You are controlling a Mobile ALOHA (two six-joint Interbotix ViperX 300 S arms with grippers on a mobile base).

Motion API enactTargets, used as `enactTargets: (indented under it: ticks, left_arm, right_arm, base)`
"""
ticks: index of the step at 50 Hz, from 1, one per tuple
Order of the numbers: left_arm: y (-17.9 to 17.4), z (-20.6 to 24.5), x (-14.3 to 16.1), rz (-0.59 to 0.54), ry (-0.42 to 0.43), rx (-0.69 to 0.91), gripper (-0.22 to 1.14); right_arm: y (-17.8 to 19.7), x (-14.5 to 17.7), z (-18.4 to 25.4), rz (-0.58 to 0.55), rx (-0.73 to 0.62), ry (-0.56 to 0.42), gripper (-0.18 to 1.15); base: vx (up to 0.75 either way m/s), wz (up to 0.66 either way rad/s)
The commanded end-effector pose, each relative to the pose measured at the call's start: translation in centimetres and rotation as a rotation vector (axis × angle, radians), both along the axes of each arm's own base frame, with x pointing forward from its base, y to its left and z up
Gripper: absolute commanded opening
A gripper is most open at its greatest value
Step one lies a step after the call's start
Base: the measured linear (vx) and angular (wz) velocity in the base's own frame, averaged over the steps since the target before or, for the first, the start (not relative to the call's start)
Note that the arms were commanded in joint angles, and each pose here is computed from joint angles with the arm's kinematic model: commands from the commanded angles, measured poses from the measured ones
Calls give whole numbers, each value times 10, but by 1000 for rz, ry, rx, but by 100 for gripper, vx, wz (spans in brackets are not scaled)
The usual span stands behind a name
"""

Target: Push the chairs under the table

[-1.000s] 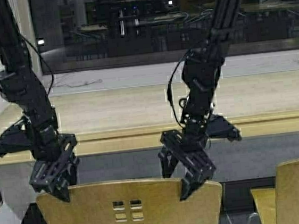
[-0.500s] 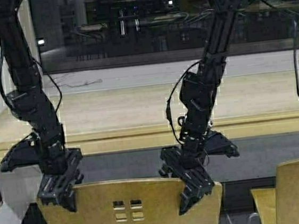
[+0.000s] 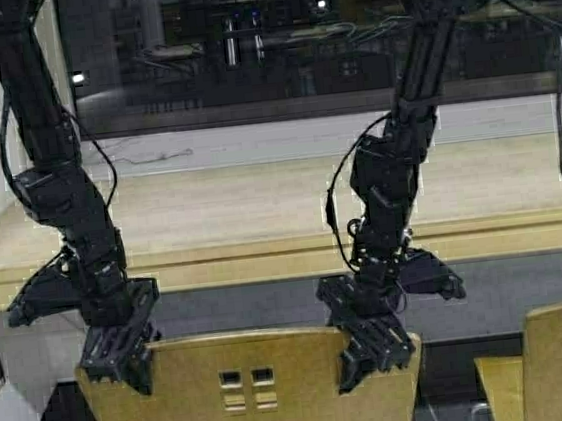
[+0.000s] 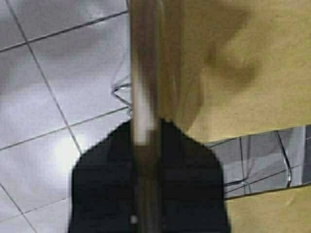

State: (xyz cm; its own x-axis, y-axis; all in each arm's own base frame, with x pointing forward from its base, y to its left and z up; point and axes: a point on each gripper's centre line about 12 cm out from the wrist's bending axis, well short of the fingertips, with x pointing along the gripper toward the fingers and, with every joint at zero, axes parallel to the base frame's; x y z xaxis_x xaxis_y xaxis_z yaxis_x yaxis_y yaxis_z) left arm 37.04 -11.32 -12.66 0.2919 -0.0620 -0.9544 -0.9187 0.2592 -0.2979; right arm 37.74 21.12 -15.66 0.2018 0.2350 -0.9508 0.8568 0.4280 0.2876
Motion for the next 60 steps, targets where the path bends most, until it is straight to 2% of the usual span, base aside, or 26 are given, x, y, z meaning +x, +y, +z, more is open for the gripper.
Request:
enactTargets:
  ticks: [1, 21, 41, 52, 60]
  left_arm:
    - [-6, 18, 20, -32, -69, -4, 3]
    - [-14, 20, 29, -43, -93, -15, 3]
    - [-21, 18, 19, -71, -75, -9, 3]
    - [-24, 21, 28, -71, -98, -14, 3]
    - [-25, 20, 18, -81, -79, -10, 3]
  right_arm:
    - [0, 38, 42, 17, 23, -133, 4]
    - [-19, 45, 41, 36, 0, -145, 4]
    - [-25, 38, 38, 73, -30, -142, 4]
    - [-25, 37, 40, 81, -35, -150, 4]
    - [-27, 32, 37, 111, -48, -142, 4]
  base:
    - [8, 2]
    - [15, 7]
    - [25, 7]
    - [26, -1]
    - [26, -3]
